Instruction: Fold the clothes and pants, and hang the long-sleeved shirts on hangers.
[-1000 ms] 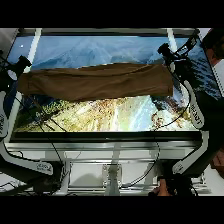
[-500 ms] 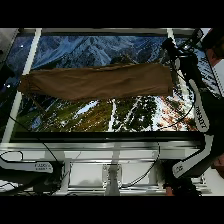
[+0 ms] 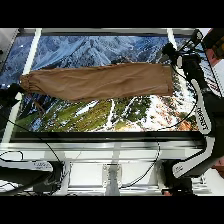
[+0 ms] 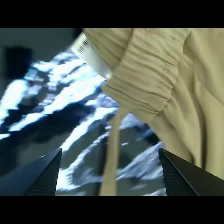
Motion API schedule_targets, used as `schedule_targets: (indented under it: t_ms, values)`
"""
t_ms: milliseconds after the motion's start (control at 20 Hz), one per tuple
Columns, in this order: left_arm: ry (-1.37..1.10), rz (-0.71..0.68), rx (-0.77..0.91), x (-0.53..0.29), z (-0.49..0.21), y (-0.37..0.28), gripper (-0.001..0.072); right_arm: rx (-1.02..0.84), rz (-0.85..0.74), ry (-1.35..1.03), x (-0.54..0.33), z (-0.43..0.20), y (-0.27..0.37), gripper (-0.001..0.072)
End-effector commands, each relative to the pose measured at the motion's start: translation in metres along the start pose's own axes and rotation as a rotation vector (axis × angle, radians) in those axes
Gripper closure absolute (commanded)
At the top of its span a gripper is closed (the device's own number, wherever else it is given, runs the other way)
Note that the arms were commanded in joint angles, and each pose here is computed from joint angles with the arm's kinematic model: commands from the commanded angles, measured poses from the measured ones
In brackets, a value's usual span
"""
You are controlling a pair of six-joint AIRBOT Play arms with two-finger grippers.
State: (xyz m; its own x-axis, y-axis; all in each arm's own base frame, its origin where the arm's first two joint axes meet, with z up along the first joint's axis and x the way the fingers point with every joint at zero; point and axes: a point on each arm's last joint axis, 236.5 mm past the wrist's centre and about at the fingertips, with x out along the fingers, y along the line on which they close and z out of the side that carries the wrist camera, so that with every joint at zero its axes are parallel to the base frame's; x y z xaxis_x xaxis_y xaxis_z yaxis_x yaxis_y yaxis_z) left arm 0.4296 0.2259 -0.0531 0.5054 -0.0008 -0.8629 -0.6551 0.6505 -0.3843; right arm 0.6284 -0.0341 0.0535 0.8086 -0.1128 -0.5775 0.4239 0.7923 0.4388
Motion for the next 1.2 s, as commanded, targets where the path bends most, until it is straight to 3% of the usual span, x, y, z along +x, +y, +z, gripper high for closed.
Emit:
schedule_targets:
  t_ms: [0,350,450,550,850,950,1100,1150]
  values:
    - [-0.022,-0.107,-0.152,0.025,-0.001,-0.012,0.0008,0.033,-0.034,0.060,-0.001,-0.014,-0.008,0.0092]
    - [-0.138,-0.266,-0.284,0.063,0.024,-0.040,0.0009,0.111,-0.003,0.096,-0.002,-0.022,0.001,0.0094]
    - [-0.189,-0.267,-0.351,0.069,0.035,-0.037,0.0008,0.111,-0.002,0.097,-0.002,-0.023,0.001,0.0157]
    - [-0.210,-0.270,-0.415,0.077,0.038,-0.035,0.0008,0.108,0.002,0.100,-0.002,-0.025,0.004,0.0163]
    - [-0.313,-0.227,-0.370,0.084,0.052,-0.041,0.0023,-0.135,0.054,0.124,-0.007,-0.048,0.035,0.0162]
    - [-0.335,-0.226,-0.295,0.083,0.054,-0.055,0.0183,-0.178,0.070,0.131,-0.009,-0.056,0.044,0.0162]
    - [-0.411,-0.207,-0.227,0.080,0.064,-0.070,0.0254,-0.188,0.081,0.139,-0.010,-0.062,0.052,0.0162]
    - [-0.432,-0.202,-0.223,0.078,0.068,-0.073,0.0416,-0.193,0.080,0.145,-0.011,-0.065,0.053,0.0162]
